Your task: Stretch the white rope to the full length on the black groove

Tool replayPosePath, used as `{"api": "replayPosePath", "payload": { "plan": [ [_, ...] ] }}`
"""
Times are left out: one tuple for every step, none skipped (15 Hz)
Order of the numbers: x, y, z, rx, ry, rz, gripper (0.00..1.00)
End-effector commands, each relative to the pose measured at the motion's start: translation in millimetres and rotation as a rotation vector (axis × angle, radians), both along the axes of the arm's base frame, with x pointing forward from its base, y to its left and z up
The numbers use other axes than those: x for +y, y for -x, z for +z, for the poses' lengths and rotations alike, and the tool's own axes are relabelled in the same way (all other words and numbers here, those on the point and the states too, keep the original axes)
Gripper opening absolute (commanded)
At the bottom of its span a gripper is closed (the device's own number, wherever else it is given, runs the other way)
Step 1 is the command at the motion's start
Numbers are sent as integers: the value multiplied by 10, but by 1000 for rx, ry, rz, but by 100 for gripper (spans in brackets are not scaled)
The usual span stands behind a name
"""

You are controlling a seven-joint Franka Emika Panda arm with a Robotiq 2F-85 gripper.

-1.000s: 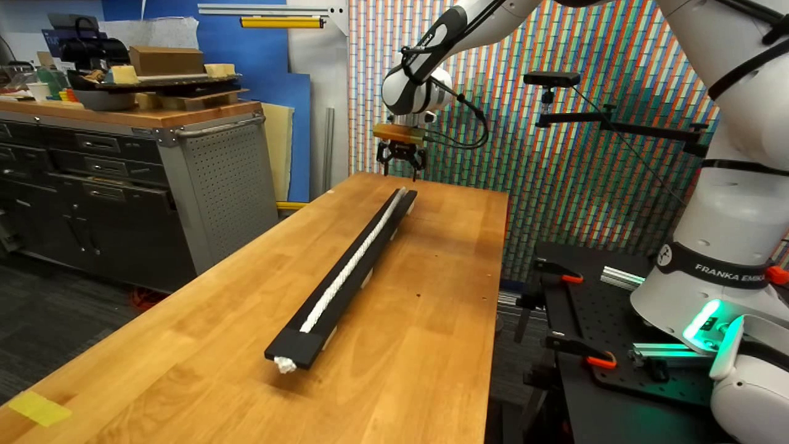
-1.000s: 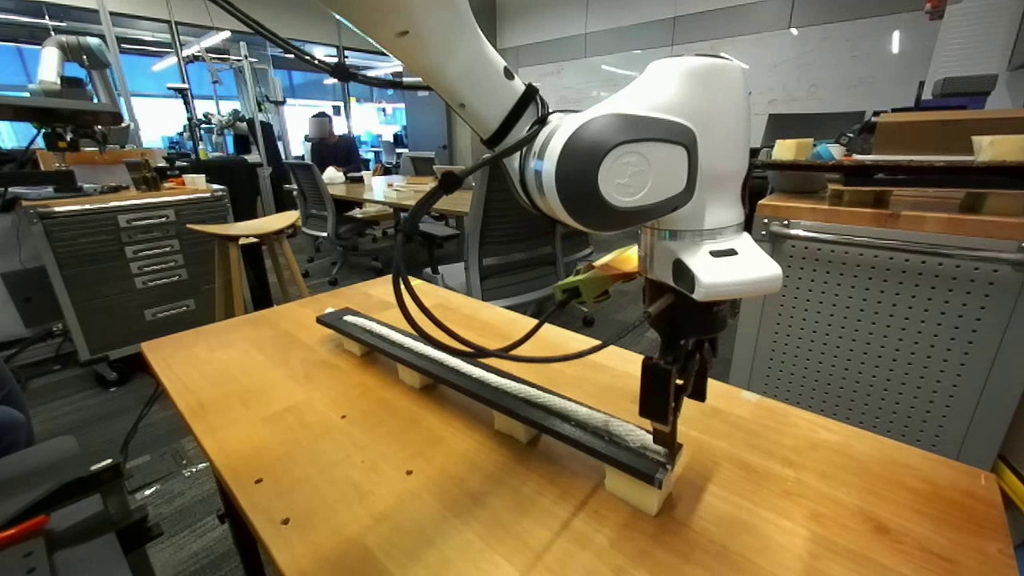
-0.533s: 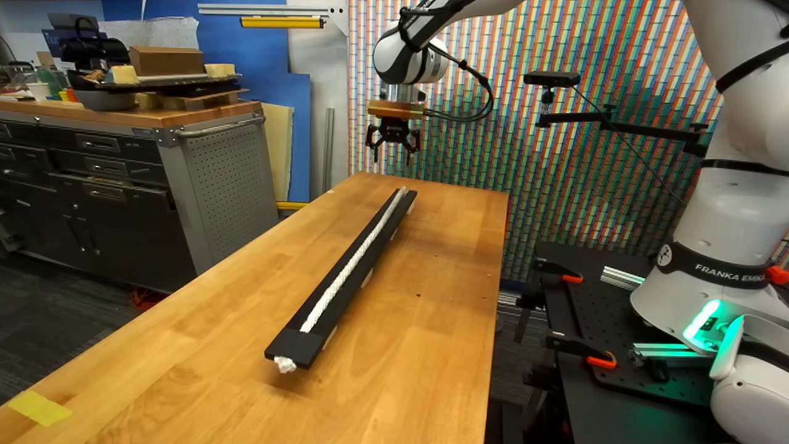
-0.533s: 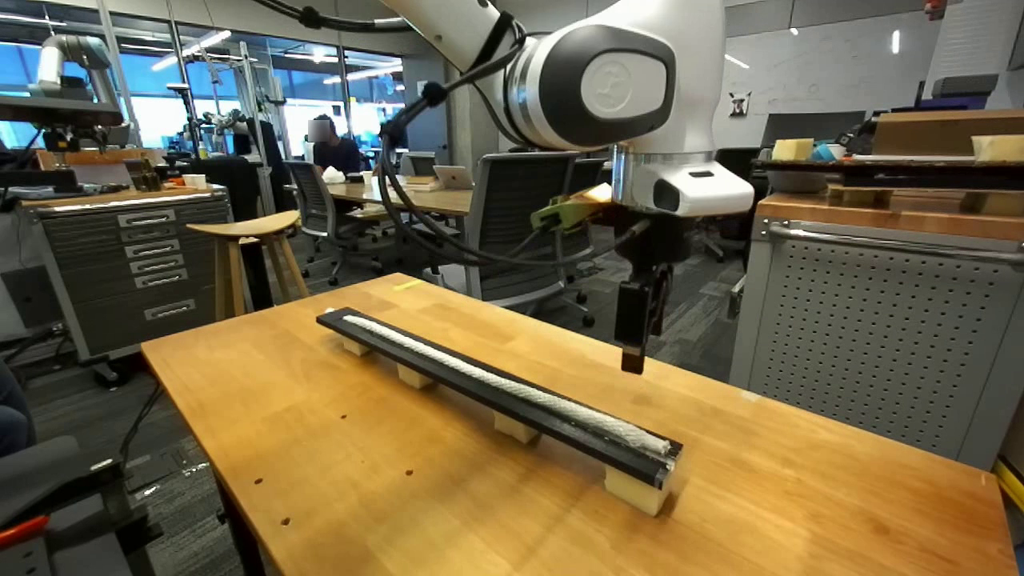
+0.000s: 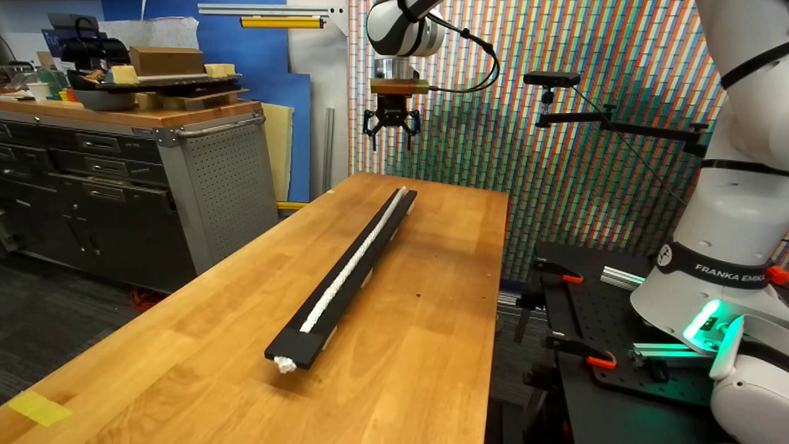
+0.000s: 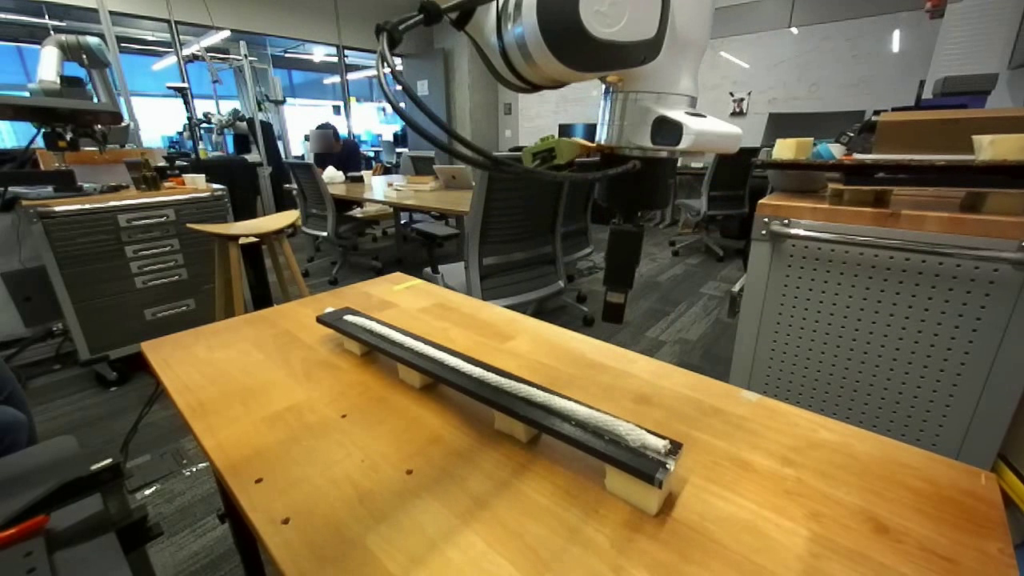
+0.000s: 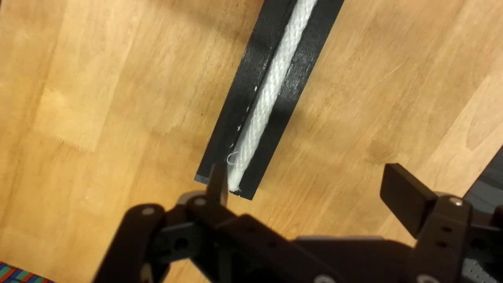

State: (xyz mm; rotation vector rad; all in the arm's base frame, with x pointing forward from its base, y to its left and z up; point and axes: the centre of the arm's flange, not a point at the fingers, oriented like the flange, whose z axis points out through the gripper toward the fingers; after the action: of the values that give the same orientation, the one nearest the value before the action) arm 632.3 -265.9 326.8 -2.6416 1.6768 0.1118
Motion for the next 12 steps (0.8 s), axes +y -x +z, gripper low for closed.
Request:
{"api": "replayPosePath", "payload": {
  "plan": [
    [70,-77,234,48,-44,134,100],
    [103,-82,260,72,-55,182,100],
    [135,-78,282,93,-65,234,100],
    [164,-79,296,114,-72,285,100],
    [192,-73,314,132,-72,335,100],
    [215,-81,325,141,-65,373,100],
    [231,-83,340,147,-61,403,100],
    [246,-84,356,147,-57,429,100],
    [260,-82,375,137,-54,451,100],
    [271,-78,392,133,-53,472,100],
    [282,-64,412,126,-59,492,100],
    [272,-50,277,126,-63,436,100]
  ]
}}
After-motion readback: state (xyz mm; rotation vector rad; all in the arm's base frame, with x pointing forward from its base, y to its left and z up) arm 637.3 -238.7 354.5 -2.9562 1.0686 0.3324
